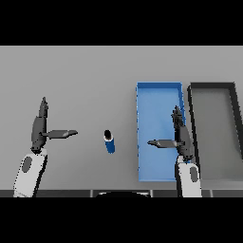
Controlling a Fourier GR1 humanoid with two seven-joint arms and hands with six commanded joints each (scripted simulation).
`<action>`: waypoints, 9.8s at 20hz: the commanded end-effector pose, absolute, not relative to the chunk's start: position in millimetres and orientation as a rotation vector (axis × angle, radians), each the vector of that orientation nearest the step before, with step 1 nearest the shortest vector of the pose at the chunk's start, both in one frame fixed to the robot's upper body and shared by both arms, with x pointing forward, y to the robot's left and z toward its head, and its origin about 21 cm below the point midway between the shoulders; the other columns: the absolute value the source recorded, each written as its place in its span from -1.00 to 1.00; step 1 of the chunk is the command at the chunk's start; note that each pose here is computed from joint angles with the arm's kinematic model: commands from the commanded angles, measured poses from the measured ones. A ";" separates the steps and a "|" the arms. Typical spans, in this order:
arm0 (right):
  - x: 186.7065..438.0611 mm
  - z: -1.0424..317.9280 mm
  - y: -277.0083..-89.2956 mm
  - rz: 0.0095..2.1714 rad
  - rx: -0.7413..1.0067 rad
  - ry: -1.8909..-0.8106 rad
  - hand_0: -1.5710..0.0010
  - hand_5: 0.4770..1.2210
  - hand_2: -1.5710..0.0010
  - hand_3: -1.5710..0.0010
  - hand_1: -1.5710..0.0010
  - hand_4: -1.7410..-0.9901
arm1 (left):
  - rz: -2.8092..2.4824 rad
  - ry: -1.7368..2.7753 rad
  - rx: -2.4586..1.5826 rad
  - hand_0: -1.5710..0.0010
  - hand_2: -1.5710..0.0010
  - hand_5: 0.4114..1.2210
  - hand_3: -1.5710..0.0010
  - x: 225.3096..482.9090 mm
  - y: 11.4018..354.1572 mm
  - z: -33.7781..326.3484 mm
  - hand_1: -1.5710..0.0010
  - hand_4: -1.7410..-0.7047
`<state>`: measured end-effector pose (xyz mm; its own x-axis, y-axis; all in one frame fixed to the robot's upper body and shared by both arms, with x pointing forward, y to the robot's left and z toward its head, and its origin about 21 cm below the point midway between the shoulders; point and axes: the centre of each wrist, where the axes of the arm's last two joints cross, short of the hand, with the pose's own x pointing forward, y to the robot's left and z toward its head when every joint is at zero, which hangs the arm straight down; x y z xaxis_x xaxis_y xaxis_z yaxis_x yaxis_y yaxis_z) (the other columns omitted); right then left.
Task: Pick up the blue pipe and place it into the blue bin.
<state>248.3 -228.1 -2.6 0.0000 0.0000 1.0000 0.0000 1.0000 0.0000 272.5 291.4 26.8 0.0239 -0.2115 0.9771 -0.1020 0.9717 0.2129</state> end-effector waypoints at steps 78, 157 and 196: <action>206.7 17.4 -247.0 0.342 -0.126 -1.653 1.00 -0.66 1.00 1.00 1.00 0.55 | -0.765 -1.657 -0.578 -1.00 -1.00 0.99 -0.90 243.9 98.8 41.4 -1.00 -1.00; 282.2 251.0 -120.5 0.949 1.077 -1.575 -1.00 0.87 -1.00 -1.00 -1.00 -0.86 | -0.997 -1.517 -0.429 1.00 1.00 -0.77 1.00 252.1 112.9 39.5 1.00 0.58; 353.4 93.7 -244.1 0.478 0.105 -0.764 0.65 0.34 0.70 0.76 0.69 0.50 | -0.976 -1.507 -0.433 1.00 1.00 -0.90 1.00 249.2 118.4 38.3 1.00 0.64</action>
